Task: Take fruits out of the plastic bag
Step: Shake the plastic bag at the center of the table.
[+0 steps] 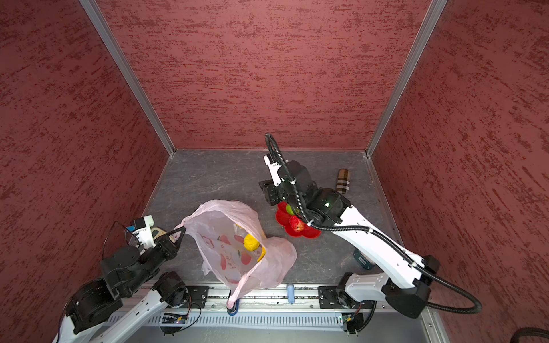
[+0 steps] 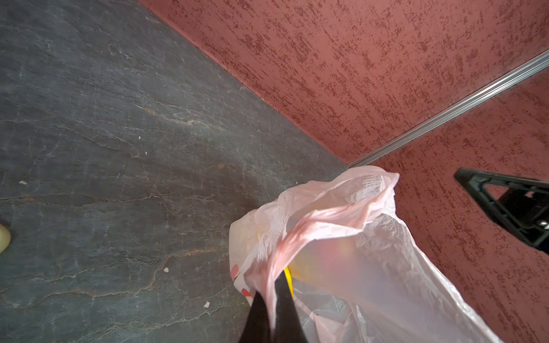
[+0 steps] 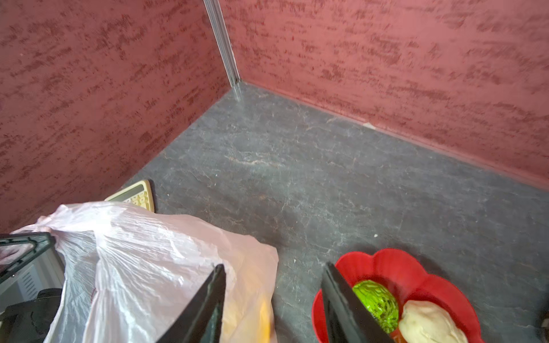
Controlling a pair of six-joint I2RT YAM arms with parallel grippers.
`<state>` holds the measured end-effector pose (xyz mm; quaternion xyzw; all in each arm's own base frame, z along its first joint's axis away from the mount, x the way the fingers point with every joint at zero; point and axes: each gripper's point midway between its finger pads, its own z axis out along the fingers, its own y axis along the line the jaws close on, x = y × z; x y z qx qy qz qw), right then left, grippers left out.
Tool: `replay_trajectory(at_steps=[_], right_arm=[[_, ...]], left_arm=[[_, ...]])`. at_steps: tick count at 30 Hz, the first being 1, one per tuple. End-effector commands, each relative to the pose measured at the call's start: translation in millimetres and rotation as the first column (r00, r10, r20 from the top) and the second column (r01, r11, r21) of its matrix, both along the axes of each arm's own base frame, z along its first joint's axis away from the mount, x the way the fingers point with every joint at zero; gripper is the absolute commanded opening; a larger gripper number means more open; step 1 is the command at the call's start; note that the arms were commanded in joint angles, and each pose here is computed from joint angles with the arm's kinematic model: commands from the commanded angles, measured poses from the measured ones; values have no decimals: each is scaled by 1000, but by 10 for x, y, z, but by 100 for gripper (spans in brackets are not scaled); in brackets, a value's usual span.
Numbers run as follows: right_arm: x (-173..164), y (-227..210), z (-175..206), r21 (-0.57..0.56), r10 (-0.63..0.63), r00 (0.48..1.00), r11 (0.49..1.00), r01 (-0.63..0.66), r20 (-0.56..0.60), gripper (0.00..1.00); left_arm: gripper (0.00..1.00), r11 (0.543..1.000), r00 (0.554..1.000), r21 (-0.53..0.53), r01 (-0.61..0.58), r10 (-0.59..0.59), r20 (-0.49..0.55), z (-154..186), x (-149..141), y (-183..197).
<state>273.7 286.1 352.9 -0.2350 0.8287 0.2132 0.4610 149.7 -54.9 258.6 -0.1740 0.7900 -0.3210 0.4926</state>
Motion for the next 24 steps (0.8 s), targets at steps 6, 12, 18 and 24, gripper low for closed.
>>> replay_trajectory(at_steps=[6,12,18,24], right_arm=[[-404,205,14,-17,235,966,971,-238,-110,69],[-517,520,-62,-27,335,931,939,-343,-146,75],[-487,838,-254,-39,372,903,921,-388,-214,78],[-481,1000,-508,-65,367,884,914,-401,-290,79]], left_arm=[[0,1000,999,-28,4,-3,54,118,72,-59],[0,999,998,-32,24,-22,52,118,103,-128],[0,999,998,-41,35,-32,60,137,116,-162],[0,998,997,-45,43,-40,62,135,119,-184]])
